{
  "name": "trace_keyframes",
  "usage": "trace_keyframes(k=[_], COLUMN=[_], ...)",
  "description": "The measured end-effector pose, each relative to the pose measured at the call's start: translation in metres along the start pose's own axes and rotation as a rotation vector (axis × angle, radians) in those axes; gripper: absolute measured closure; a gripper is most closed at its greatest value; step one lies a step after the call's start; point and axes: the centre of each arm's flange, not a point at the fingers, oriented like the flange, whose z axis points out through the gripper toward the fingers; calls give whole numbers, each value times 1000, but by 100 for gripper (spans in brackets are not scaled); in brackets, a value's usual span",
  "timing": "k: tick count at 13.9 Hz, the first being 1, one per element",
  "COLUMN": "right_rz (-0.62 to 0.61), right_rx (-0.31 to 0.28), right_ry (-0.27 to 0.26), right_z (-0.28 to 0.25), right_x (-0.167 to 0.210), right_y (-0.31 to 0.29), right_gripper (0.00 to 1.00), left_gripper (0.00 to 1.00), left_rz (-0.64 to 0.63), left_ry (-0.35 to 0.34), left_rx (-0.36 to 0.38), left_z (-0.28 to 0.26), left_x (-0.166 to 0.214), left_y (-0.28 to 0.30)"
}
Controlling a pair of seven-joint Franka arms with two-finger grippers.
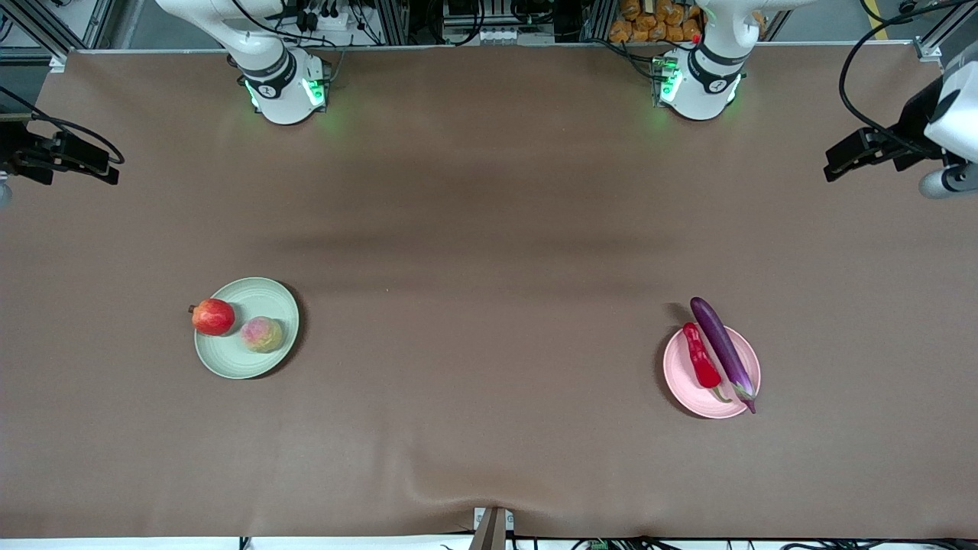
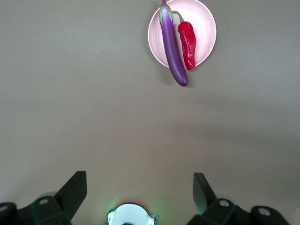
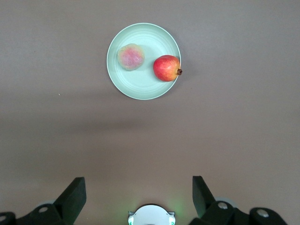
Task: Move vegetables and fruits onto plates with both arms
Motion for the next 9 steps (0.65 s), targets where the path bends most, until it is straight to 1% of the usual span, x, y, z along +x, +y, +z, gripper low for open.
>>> trace_keyframes(k=[2, 5, 9], right_rz=[-1, -4, -3], right_rx=[-1, -1, -1], right_ry=[0, 1, 2], right_z=[0, 0, -1], right_x=[0, 0, 0], right_y=[-1, -2, -2], right_gripper=[0, 0, 0], left_gripper=[0, 0, 0], left_rz=[2, 1, -3], left_ry=[1, 20, 48], left_rx=[4, 4, -2], left_z=[-1, -11, -25], left_x=[-11, -27, -31], left_y=[1, -2, -6])
